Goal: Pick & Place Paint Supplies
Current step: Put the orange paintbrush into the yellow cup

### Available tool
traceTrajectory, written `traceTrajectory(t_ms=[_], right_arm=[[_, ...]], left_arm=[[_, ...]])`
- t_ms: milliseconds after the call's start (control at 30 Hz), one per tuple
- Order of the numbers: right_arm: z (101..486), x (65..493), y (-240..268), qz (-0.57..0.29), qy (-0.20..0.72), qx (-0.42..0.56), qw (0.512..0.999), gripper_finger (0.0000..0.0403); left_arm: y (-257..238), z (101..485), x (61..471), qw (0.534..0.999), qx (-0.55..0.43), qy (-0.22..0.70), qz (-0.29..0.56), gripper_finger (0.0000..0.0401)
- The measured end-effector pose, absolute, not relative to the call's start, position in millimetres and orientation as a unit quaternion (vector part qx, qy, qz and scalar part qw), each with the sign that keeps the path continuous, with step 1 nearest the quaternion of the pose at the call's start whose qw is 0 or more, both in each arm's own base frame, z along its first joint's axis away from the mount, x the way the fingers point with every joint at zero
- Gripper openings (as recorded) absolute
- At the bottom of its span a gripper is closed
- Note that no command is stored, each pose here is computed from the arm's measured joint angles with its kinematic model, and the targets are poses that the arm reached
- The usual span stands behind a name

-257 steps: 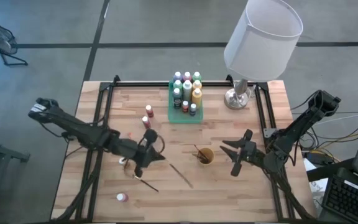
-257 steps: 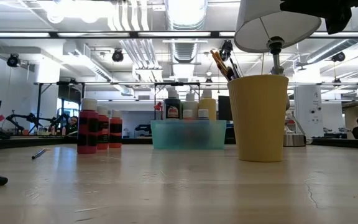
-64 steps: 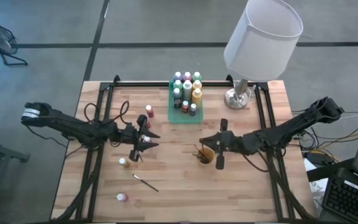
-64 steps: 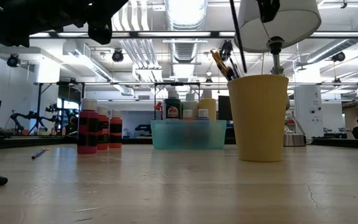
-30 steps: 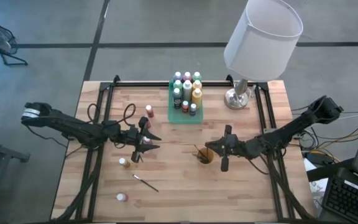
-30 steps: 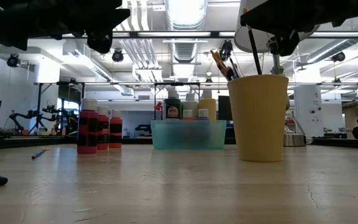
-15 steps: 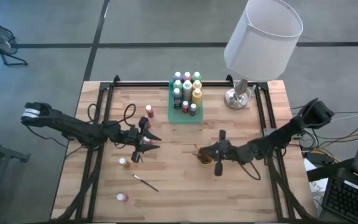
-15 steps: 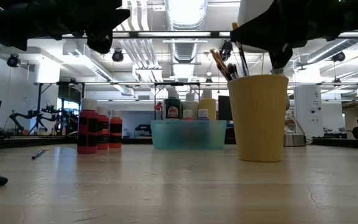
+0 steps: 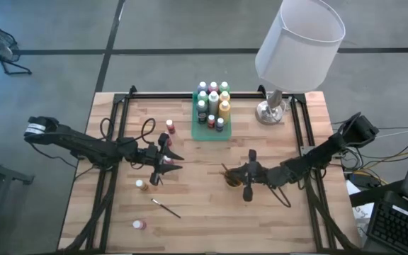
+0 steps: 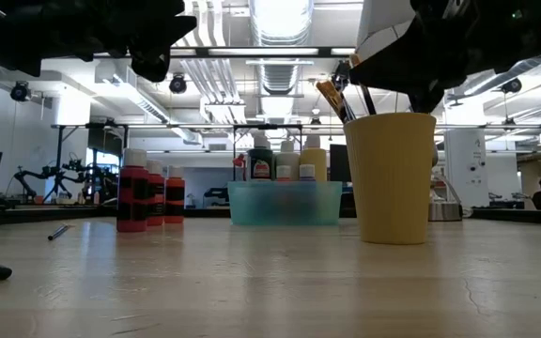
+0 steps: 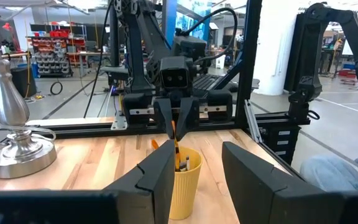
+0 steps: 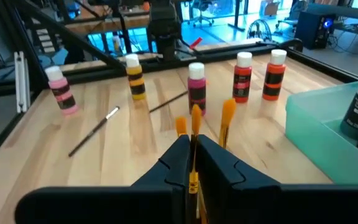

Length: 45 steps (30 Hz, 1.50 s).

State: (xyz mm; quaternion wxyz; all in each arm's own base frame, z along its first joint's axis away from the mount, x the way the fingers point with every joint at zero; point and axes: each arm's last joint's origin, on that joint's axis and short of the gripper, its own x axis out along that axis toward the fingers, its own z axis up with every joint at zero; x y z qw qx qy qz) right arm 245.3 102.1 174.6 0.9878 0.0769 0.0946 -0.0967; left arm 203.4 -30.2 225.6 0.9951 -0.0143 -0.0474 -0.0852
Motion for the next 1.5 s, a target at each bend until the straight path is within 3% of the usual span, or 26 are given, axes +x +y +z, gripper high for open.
traceTrajectory(t_ms=[567, 1000, 1233, 1500], right_arm=[[178, 244, 101, -0.098, 0.09, 0.075, 0.988, 0.0109], [235, 225, 92, -0.086, 0.004, 0.04, 0.995, 0.0175], [259, 211, 82, -0.093, -0.035, 0.003, 0.995, 0.0191], [257, 197, 73, -0.098, 0.03, -0.017, 0.995, 0.0178]], left_arm=[[-30, 226, 203, 0.995, -0.014, -0.048, -0.085, 0.0138], [-30, 225, 203, 0.995, -0.014, -0.046, -0.085, 0.0138], [-30, 225, 203, 0.995, -0.014, -0.044, -0.085, 0.0138], [-30, 225, 203, 0.995, -0.014, -0.044, -0.085, 0.0138]])
